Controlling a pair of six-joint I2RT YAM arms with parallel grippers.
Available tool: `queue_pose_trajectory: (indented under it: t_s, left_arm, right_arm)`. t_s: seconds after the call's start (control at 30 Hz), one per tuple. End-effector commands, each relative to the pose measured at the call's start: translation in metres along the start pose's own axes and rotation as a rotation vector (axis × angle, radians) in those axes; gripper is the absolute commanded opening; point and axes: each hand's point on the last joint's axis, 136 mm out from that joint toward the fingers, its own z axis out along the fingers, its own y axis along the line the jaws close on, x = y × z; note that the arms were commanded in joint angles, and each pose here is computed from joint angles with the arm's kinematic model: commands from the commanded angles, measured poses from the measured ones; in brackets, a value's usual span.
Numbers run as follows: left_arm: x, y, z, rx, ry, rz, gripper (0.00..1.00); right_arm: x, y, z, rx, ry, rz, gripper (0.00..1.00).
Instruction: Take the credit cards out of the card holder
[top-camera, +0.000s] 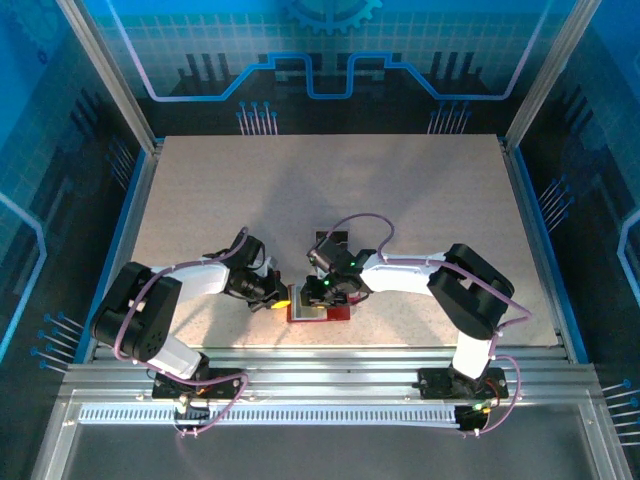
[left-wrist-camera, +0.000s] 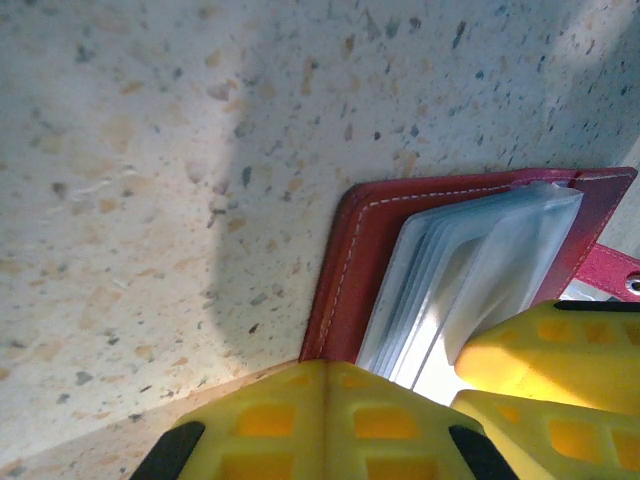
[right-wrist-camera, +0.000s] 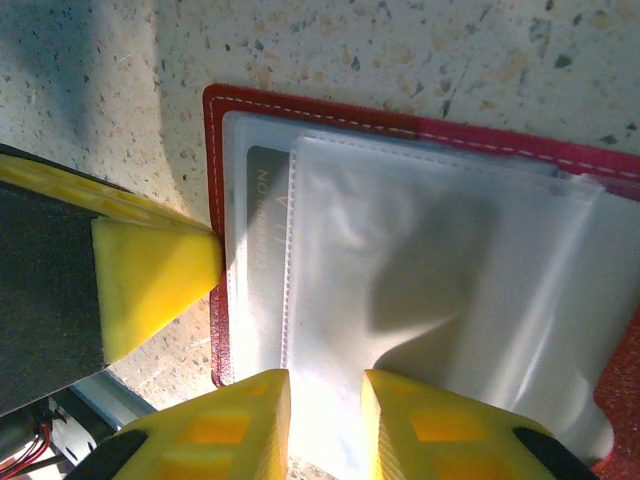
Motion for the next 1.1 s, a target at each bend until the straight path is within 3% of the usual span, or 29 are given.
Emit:
queue_pose_trajectory:
  t_s: [0.0, 0.2, 0.4, 1.07]
  left_arm:
    - [0.004, -0.008, -0.008, -0.001, 0.007, 0.019, 0.01]
    - [0.004, -0.031, -0.022, 0.072, -0.011, 0.038, 0.05]
    - [0.006, -0.041, -0.014, 0.151, 0.027, 0.007, 0.05]
    - [0.011, -0.012, 0.013, 0.07, 0.086, -0.032, 0.03]
  right_arm:
    - [0.008, -0.009, -0.002, 0.051, 0.006, -0.013, 0.25]
    - [0.009, -0.009, 0.0, 0.049, 0.011, -0.012, 0.25]
    - [0.008, -0.008, -0.001, 0.044, 0.011, -0.012, 0.25]
    - [0.007, -0.006, -0.008, 0.052, -0.001, -0.015, 0.28]
